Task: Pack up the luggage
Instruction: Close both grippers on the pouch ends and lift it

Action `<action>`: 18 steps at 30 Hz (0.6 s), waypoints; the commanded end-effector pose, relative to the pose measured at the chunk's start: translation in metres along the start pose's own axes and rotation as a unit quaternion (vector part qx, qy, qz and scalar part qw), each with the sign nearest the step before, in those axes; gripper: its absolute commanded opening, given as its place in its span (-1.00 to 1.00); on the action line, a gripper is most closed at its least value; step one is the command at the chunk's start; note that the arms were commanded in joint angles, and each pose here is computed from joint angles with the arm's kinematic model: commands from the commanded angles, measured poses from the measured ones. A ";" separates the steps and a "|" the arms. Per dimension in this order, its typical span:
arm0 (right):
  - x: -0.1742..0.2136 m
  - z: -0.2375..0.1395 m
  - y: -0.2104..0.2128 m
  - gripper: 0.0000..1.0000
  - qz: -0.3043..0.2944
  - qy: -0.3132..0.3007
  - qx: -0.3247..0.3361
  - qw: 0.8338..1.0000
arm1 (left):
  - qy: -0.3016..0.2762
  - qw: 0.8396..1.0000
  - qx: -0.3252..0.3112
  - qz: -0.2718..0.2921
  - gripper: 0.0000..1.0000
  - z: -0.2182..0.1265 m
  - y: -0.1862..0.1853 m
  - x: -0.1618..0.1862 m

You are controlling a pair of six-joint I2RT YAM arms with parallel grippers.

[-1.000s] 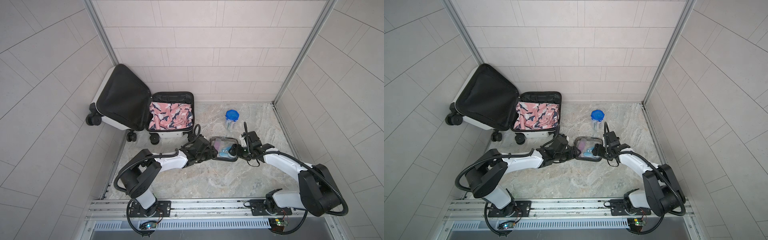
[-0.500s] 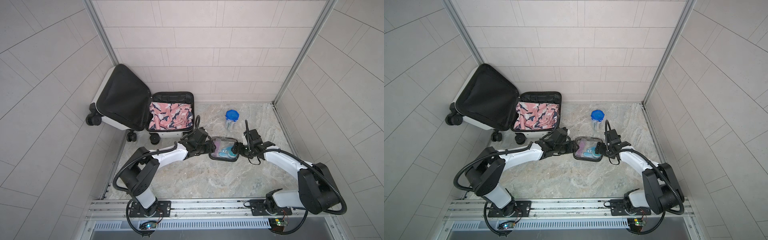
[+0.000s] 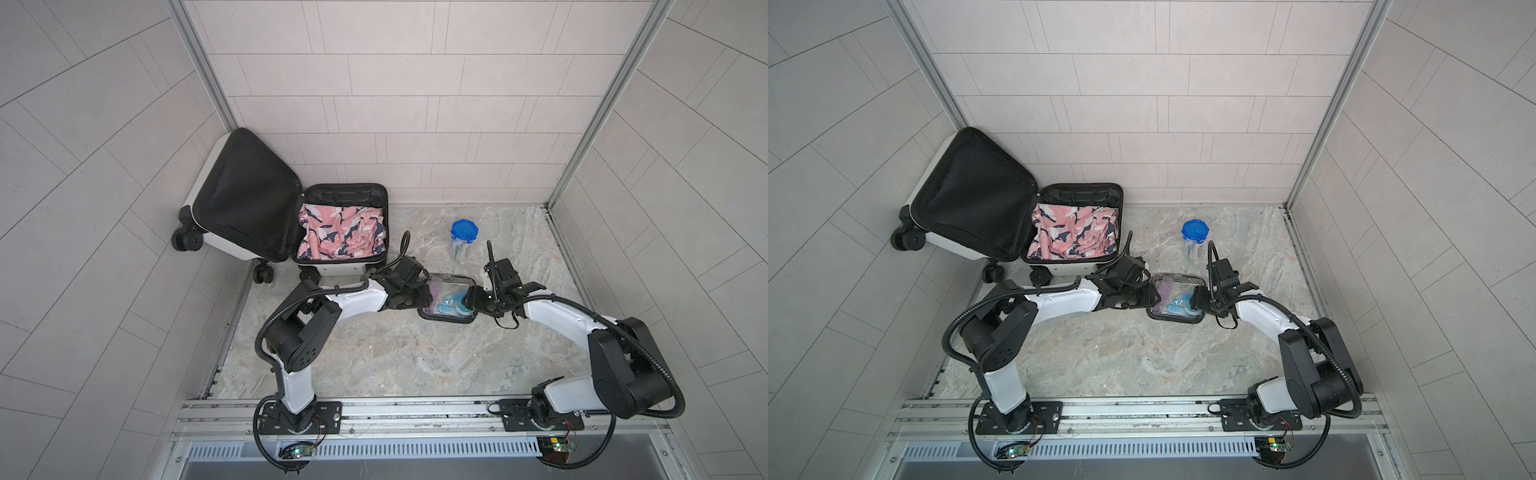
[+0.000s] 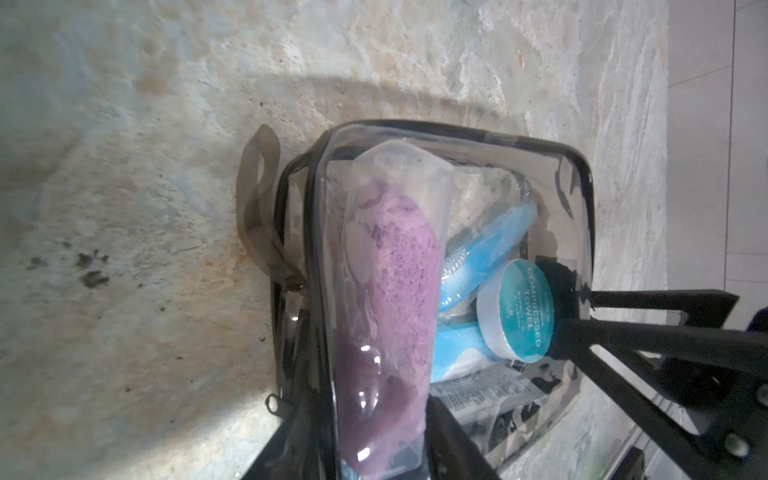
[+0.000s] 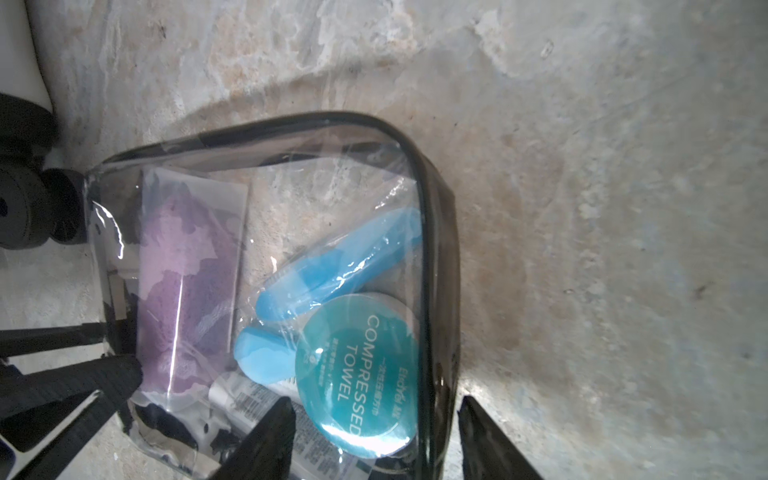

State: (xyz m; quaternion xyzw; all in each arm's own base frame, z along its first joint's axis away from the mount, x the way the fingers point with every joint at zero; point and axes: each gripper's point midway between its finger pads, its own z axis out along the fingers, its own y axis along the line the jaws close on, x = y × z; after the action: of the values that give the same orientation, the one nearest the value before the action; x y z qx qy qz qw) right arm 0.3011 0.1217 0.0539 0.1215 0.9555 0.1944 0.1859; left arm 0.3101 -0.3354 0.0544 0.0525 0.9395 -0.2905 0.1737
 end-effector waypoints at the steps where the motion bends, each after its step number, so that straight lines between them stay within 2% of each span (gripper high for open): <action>1: -0.005 0.001 0.009 0.15 -0.002 -0.005 -0.010 1.000 | -0.004 1.000 0.010 0.011 -0.13 -0.001 -0.008 -0.008; 3: -0.006 0.001 0.012 0.01 -0.002 -0.005 -0.012 1.000 | -0.005 1.000 0.014 0.014 -0.27 -0.002 -0.010 -0.009; 8: -0.010 -0.007 0.022 -0.34 -0.002 -0.013 -0.023 1.000 | -0.012 1.000 0.014 0.023 -0.96 -0.015 -0.015 -0.012; 16: -0.021 -0.037 0.065 -0.99 -0.016 -0.033 -0.069 0.997 | -0.041 0.998 -0.005 0.039 -1.00 -0.060 -0.021 -0.025; 18: -0.025 -0.045 0.081 -1.00 -0.023 -0.040 -0.083 0.996 | -0.056 0.998 -0.010 0.042 -1.00 -0.078 -0.022 -0.033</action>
State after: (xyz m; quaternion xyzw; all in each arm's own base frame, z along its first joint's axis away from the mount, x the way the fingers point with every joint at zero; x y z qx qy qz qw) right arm 0.3121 0.1506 0.0969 0.1077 0.9456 0.2243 0.2094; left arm 0.3039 -0.3080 0.0865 0.0605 0.9455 -0.2576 0.1900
